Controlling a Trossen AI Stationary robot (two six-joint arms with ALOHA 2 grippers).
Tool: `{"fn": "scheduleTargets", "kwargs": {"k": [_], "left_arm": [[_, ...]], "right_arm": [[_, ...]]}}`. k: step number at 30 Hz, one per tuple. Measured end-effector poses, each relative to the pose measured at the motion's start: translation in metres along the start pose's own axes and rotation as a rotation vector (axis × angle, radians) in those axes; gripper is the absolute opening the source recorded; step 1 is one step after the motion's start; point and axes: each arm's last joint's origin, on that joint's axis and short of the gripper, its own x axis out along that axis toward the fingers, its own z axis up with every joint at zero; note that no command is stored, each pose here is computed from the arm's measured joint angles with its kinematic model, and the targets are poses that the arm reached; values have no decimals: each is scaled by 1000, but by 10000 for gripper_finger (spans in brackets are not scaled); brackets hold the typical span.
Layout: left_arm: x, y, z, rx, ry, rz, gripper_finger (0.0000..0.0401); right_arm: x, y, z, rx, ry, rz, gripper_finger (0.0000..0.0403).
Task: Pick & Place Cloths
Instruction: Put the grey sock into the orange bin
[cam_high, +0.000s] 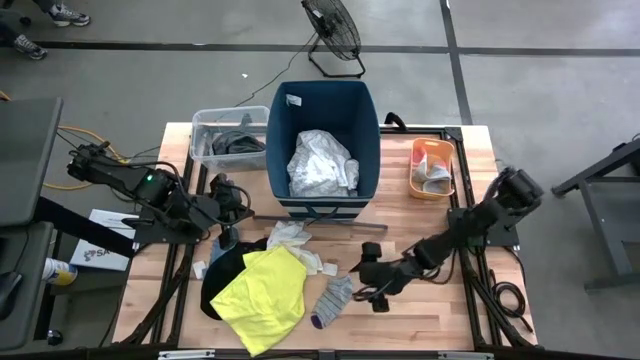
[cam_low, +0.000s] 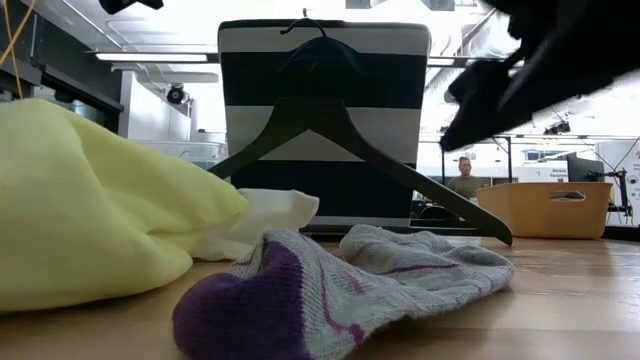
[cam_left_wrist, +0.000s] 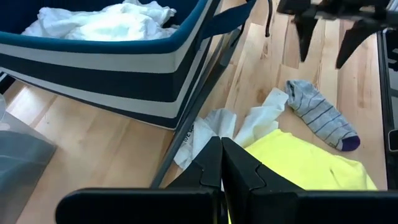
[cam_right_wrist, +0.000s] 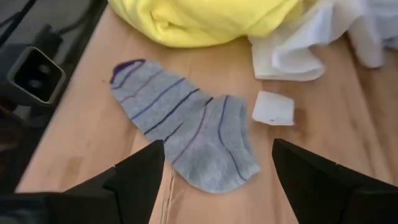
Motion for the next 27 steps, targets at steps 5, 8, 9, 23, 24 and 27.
{"fn": "scheduleTargets", "kwargs": {"k": [5,8,9,23,24,27], "left_arm": [[0,0,0,18,4,-5,0],[0,0,0,21,4,-6,0],[0,0,0,21,5,-6,0],[0,1,-2,30,21,3,0],[0,1,-2,30,21,3,0],[0,1,-2,31,23,5,0]], "right_arm": [[23,1,-14,-3,16,-10,290],[31,1,-18,-3,16,-11,290],[33,1,-20,-5,18,-17,290],[43,-1,-28,-42,12,-85,290],[43,-1,-28,-42,11,-82,290],[44,-1,-28,-44,19,-65,290]]}}
